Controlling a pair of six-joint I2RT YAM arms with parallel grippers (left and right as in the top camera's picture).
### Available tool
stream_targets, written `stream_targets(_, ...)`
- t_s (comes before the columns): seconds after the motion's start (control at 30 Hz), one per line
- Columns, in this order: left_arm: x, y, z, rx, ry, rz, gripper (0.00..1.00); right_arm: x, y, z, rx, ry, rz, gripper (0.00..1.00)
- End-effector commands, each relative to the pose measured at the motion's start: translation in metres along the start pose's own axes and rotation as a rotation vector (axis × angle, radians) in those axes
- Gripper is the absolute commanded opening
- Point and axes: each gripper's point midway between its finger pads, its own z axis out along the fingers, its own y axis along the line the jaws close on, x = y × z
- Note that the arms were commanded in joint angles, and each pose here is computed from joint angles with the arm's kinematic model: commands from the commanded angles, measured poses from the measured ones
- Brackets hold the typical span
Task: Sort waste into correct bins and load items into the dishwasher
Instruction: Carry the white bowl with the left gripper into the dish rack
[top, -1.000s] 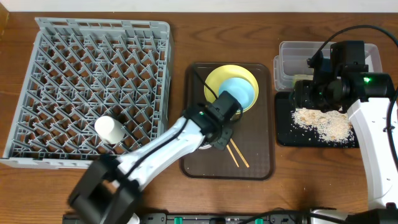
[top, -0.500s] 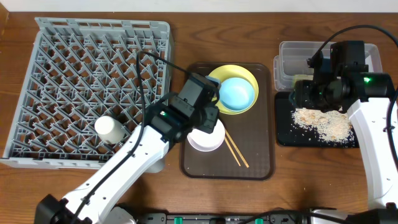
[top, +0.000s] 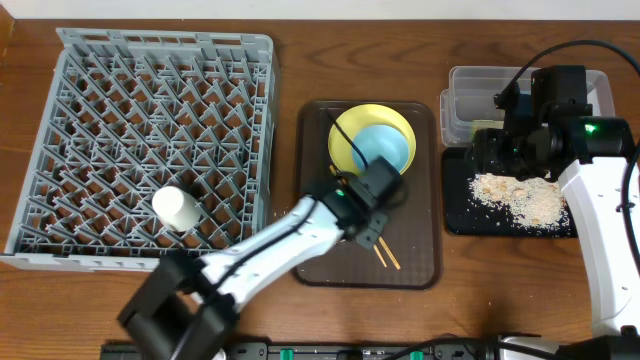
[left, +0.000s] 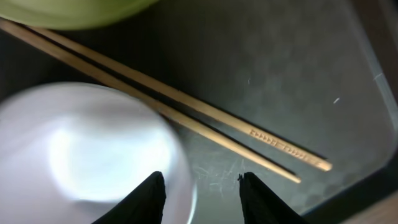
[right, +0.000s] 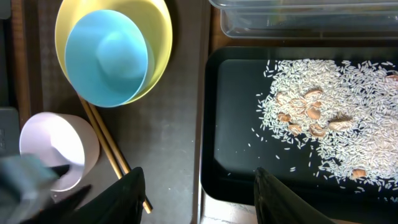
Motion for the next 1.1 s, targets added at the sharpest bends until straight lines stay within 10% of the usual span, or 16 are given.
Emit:
stream_targets(0.0, 0.002, 0.006, 0.012, -0.098, 0.016, 0.042, 0.42, -0.005, 0.001, -0.008, 0.001, -0.028, -0.011, 0.54)
stream_targets(0.33, 0.018, 0.027, 0.042, -0.235, 0.097, 0.067, 0.4, -0.005, 0.001, -0.008, 0.001, -0.028, -0.011, 0.54)
stream_targets(0.5, 0.022, 0.028, 0.047, -0.241, 0.118, 0.07, 0.09, -0.005, 0.001, -0.008, 0.001, -0.027, -0.011, 0.54)
stream_targets(0.6, 0.014, 0.025, 0.038, -0.232, 0.086, 0.066, 0.08, -0.004, 0.0, -0.008, 0.002, -0.022, -0.01, 0.54)
stream_targets(1.07, -0.055, 0.066, -0.103, -0.186, -0.265, -0.055, 0.08, -0.004, 0.0, -0.008, 0.002, -0.021, -0.01, 0.54)
